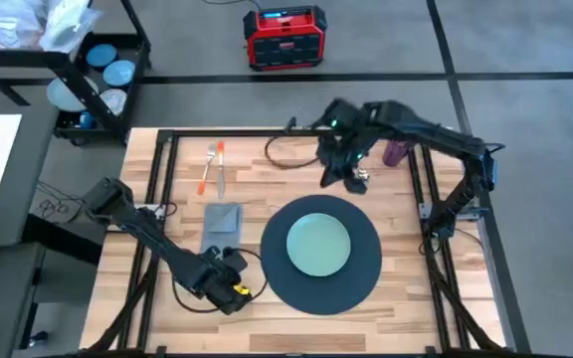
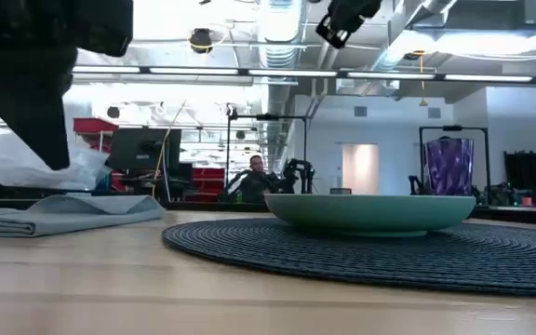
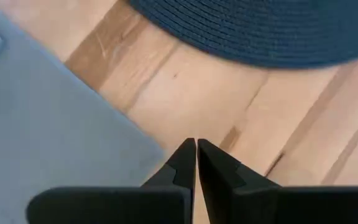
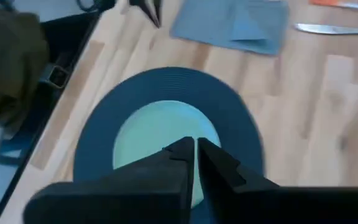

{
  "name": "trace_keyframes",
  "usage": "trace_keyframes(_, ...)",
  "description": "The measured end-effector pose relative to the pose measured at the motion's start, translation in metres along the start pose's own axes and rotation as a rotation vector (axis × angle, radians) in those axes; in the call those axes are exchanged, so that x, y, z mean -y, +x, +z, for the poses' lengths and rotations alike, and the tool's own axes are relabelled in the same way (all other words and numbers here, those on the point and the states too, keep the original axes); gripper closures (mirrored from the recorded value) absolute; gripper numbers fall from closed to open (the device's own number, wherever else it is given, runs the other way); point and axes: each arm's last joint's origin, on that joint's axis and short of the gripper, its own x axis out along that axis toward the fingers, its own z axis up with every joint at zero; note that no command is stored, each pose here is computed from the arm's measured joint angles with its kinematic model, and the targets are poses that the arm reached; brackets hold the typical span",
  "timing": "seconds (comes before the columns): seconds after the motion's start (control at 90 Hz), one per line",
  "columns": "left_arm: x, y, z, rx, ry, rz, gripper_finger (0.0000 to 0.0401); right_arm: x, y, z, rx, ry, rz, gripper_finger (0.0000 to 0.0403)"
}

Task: Set table place
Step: Fold the grey napkin

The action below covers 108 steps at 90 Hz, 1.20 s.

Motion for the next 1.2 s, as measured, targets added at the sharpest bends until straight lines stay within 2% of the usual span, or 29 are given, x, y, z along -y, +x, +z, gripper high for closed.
trace_keyframes(0.067,-0.001,0.002,0.003,-0.007,0.004,0.013,0.0401,0.000,0.014,-0.006,-0.053,0.013,-0.025,0.0384)
trace_keyframes(0.122,-0.005,0.001,0.004,-0.025,0.012,0.048,0.0401,-0.001,0.024,-0.012,-0.080,0.021,0.000,0.0388)
trace_keyframes(0.178,-0.014,-0.005,0.008,-0.010,0.036,0.163,0.0401,-0.002,0.031,-0.016,-0.076,0.032,0.058,0.0394)
trace_keyframes(0.244,-0.024,-0.022,0.020,0.072,0.079,0.326,0.0401,-0.004,0.040,-0.020,-0.079,0.055,0.104,0.0400)
trace_keyframes(0.367,-0.035,-0.067,0.052,0.273,0.142,0.540,0.0401,-0.011,0.053,-0.025,-0.151,0.118,0.046,0.0402)
trace_keyframes(0.444,-0.035,-0.087,0.064,0.411,0.163,0.477,0.0401,-0.017,0.054,-0.029,-0.202,0.133,0.013,0.0402)
trace_keyframes(0.522,-0.054,-0.108,0.066,0.426,0.170,0.471,0.0401,-0.022,0.050,-0.035,-0.216,0.142,0.015,0.0403)
trace_keyframes(0.611,-0.085,-0.110,0.058,0.381,0.129,0.465,0.0401,-0.029,0.039,-0.046,-0.187,0.160,-0.009,0.0403)
trace_keyframes(0.678,-0.111,-0.105,0.044,0.338,0.010,0.442,0.0401,-0.034,0.026,-0.053,-0.146,0.173,-0.033,0.0403)
trace_keyframes(0.8,-0.156,-0.088,0.015,0.177,-0.149,0.416,0.0401,-0.052,0.000,-0.070,-0.060,0.167,-0.050,0.0403)
trace_keyframes(0.9,-0.161,-0.069,0.003,0.200,-0.210,0.276,0.0401,-0.068,-0.019,-0.076,0.060,0.149,-0.082,0.0403)
trace_keyframes(1.056,-0.162,-0.039,-0.002,0.220,-0.235,0.172,0.0401,-0.078,-0.032,-0.079,0.207,0.127,-0.118,0.0403)
trace_keyframes(1.111,-0.160,-0.027,-0.004,0.200,-0.221,0.166,0.0401,-0.078,-0.030,-0.080,0.216,0.121,-0.124,0.0403)
trace_keyframes(1.2,-0.162,-0.012,-0.004,0.182,-0.219,0.218,0.0401,-0.075,-0.024,-0.079,0.195,0.137,-0.115,0.0403)
